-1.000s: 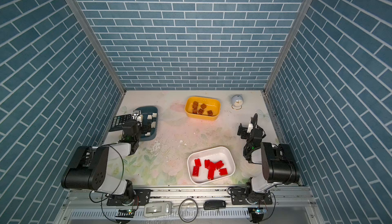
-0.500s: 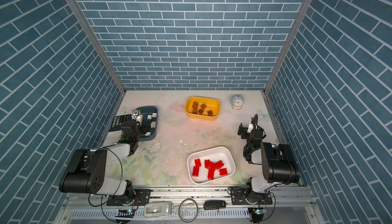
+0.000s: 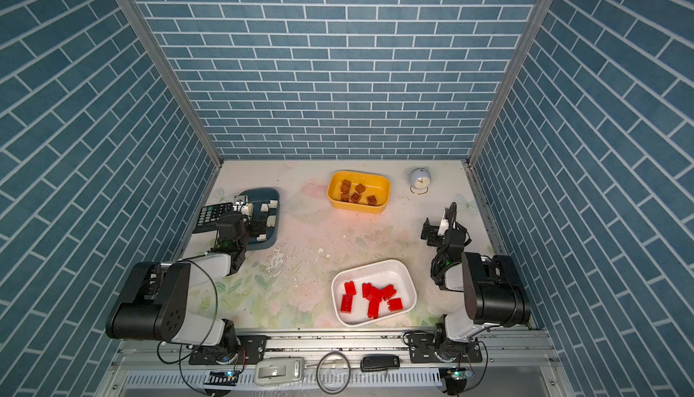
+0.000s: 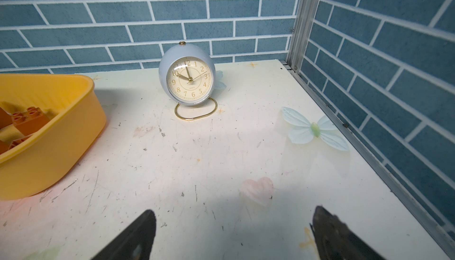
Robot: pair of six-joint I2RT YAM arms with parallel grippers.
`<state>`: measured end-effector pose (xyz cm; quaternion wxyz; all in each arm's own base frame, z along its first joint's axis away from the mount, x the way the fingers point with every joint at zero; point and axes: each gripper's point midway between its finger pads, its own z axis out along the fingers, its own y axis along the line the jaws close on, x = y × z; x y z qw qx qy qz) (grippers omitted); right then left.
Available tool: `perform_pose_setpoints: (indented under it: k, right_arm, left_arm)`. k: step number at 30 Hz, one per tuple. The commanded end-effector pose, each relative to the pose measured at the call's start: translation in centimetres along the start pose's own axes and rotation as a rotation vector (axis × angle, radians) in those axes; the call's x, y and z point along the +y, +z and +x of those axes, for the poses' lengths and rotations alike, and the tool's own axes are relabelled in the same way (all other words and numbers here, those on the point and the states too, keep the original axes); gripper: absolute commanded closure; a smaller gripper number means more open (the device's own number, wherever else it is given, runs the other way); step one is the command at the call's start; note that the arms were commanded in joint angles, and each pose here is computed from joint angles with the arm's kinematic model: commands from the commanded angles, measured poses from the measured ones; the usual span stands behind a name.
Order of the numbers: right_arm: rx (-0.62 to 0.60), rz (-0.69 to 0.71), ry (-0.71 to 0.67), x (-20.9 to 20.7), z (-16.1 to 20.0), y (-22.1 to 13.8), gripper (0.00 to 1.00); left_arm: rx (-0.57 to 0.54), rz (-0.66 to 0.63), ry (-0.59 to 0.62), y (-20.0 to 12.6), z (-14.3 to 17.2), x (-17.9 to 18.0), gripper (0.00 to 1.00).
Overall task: Sort the legos into containers by color
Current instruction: Reset both arms
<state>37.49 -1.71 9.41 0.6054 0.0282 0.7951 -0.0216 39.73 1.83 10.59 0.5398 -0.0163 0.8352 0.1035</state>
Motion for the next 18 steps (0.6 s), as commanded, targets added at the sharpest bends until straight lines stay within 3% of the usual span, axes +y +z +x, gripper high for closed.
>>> perform_pose_setpoints:
  k: [1, 18]
  right_arm:
    - [-0.029, 0.007, -0.017, -0.2, -0.6, -0.1, 0.01]
    - [-0.002, 0.036, -0.012, -0.7, -0.4, 0.3, 0.01]
  left_arm:
    - [0.004, -0.005, -0.004, 0.3, -0.4, -0.1, 0.01]
    - [0.003, -0.004, -0.004, 0.3, -0.3, -0.1, 0.01]
